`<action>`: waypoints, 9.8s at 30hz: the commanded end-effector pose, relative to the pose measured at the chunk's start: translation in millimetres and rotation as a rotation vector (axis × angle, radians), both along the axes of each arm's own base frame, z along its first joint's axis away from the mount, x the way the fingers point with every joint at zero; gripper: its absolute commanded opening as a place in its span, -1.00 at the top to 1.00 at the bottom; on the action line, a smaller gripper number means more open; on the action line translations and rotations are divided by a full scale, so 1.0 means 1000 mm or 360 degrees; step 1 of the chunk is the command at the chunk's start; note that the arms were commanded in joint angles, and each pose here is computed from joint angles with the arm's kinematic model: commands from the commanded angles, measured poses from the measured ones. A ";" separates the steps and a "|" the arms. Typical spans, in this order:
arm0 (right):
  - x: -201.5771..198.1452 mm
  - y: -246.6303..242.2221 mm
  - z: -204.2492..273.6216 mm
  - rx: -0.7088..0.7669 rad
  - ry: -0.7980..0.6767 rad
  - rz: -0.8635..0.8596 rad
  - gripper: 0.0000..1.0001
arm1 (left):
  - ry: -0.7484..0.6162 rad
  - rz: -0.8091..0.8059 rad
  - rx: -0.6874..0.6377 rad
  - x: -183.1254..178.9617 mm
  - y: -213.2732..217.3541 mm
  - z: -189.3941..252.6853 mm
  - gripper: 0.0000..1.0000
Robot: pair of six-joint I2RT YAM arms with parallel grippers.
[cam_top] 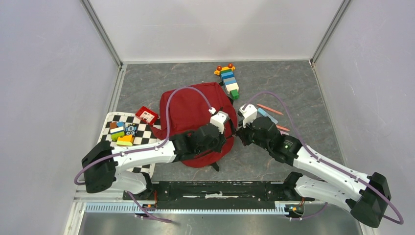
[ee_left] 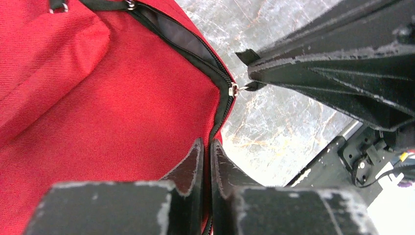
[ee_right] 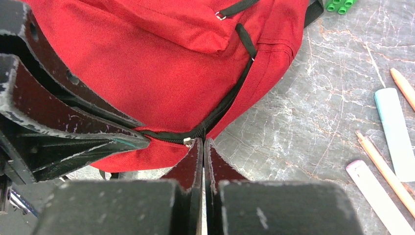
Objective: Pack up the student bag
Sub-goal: Zip the student bag at the center of the board, then unzip the student bag at the center of the board.
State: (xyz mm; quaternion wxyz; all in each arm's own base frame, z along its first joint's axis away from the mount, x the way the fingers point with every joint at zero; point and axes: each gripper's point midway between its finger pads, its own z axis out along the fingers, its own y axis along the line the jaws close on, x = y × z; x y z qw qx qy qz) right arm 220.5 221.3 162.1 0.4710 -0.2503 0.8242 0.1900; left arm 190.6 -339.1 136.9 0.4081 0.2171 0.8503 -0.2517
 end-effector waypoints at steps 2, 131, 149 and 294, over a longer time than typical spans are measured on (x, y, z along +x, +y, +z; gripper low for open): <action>0.004 -0.001 0.010 0.0050 -0.0044 -0.0028 1.00 | 0.0077 -0.0164 -0.0104 -0.019 -0.015 -0.002 0.96; 0.036 -0.075 -0.019 -0.0005 0.0126 -0.0593 -0.80 | 0.0044 0.0233 0.0658 0.081 -0.008 -0.039 0.24; 0.038 -0.066 -0.026 0.0005 0.0169 -0.0553 -0.80 | -0.0156 0.0594 0.0616 0.093 0.016 0.001 0.91; 0.088 0.030 -0.012 0.0358 0.0279 -0.0319 -0.62 | 0.0042 0.0477 0.0134 0.060 0.103 0.006 -0.60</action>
